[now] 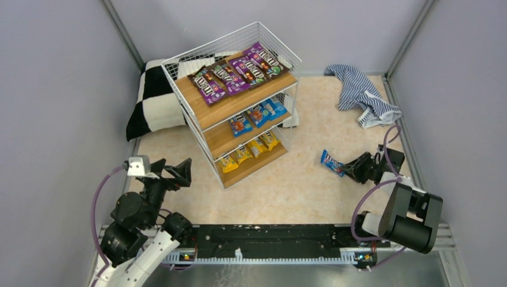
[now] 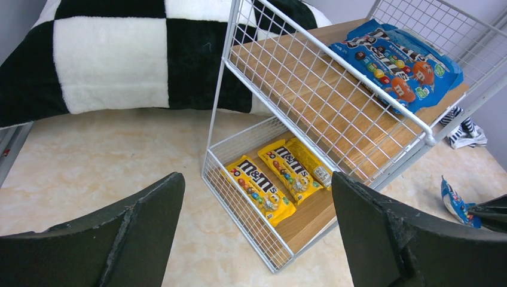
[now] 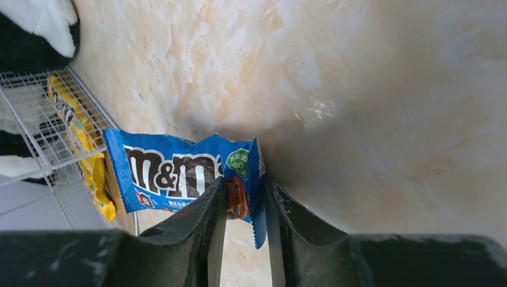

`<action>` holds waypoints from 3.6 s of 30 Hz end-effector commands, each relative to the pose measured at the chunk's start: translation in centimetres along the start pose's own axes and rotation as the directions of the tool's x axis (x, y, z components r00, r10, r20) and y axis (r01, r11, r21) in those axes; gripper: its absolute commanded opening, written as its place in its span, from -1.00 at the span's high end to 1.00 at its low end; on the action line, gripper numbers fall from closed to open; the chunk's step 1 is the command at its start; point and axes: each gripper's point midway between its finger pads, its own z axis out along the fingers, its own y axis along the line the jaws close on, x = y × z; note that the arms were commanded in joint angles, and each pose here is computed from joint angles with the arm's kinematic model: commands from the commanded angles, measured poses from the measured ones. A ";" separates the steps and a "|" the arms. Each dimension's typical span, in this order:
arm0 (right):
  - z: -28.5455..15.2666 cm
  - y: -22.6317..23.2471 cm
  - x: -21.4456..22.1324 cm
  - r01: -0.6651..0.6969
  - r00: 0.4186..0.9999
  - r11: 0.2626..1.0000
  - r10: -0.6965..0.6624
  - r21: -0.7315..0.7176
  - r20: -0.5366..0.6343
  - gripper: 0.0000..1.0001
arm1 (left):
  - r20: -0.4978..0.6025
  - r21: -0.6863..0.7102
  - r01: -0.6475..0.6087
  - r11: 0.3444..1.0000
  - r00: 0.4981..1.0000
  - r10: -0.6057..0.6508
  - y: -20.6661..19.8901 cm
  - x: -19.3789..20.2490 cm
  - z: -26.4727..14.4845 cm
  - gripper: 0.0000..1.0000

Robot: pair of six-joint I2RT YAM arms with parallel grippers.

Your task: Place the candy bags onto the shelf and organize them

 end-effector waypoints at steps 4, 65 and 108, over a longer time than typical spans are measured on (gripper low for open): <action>0.9 -0.6 0.9 0.001 1.000 1.000 -0.001 0.006 -0.021 0.60 | 0.032 0.009 -0.001 1.000 0.999 0.000 -0.3 -0.8 0.2 -0.97; 4.3 4.6 5.0 0.078 0.954 0.967 -0.143 -0.243 -0.262 0.19 | 0.022 0.010 -0.006 1.000 1.000 0.006 -0.4 -0.6 0.4 -0.97; 2.8 4.0 11.1 -0.024 0.950 0.975 -0.046 -0.219 -0.310 0.47 | 0.026 0.001 -0.001 1.000 1.000 0.001 -0.2 -0.6 0.4 -0.97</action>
